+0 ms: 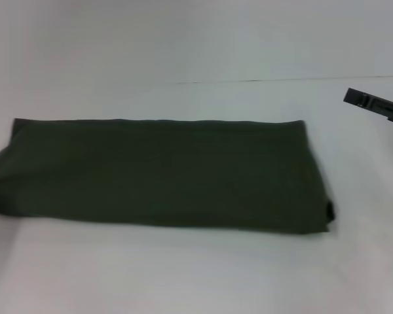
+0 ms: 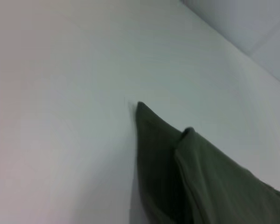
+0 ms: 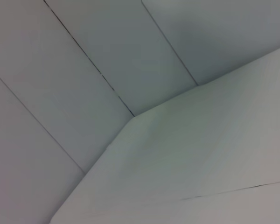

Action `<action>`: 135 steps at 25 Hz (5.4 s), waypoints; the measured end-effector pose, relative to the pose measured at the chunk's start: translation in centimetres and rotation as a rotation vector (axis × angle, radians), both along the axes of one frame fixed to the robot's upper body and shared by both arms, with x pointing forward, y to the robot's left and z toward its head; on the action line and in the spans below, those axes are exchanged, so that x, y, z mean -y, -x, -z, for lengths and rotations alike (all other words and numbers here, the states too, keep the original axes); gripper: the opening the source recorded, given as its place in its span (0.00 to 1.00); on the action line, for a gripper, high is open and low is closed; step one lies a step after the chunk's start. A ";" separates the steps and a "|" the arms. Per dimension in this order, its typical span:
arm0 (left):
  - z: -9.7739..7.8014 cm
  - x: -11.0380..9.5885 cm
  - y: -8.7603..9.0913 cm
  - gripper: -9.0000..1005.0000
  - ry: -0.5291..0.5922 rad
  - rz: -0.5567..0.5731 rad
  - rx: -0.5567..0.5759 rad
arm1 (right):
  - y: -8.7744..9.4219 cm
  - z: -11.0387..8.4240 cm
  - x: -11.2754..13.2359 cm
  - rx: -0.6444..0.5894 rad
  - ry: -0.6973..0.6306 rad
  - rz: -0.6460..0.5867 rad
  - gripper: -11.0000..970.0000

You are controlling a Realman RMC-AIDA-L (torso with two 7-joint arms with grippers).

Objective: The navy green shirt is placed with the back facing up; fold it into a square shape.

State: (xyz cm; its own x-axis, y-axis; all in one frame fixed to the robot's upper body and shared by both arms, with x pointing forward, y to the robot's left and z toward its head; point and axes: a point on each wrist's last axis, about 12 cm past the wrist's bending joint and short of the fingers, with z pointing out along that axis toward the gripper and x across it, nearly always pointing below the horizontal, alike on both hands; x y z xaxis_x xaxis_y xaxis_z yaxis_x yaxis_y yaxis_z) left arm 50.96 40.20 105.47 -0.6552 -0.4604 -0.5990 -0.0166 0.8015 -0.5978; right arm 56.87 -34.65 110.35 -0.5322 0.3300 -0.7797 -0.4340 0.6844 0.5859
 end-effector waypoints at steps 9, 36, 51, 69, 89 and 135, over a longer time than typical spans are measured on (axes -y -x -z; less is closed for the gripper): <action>-0.6 -4.7 2.8 0.06 -0.053 -0.165 0.008 | -1.4 0.2 -1.6 -0.002 0.009 -0.013 0.93; -3.0 20.0 -4.5 0.06 0.540 0.570 0.412 | 1.6 -0.3 2.5 0.027 0.049 -0.051 0.93; 1.9 28.6 0.8 0.21 0.532 0.483 0.408 | 2.2 -0.6 4.2 0.030 0.096 -0.052 0.93; 0.5 22.1 0.5 0.90 0.397 0.541 0.699 | -0.9 -1.7 1.1 -0.186 0.019 -0.129 0.93; 1.0 15.4 3.4 0.90 0.075 0.560 0.890 | -3.5 1.4 -5.1 -0.344 0.103 -0.166 0.92; 1.3 15.4 2.4 0.90 0.031 0.571 0.845 | -5.0 3.2 -12.5 -0.369 0.210 -0.207 0.90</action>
State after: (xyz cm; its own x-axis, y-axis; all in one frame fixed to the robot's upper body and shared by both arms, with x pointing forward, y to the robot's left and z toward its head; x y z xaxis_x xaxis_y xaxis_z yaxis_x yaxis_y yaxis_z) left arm 48.59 24.77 104.22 -0.1497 -0.2348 -0.9604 0.8004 0.5415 -0.2571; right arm 61.90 -22.19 107.17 -0.8243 0.0431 -0.5645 -0.3627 0.7253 0.5851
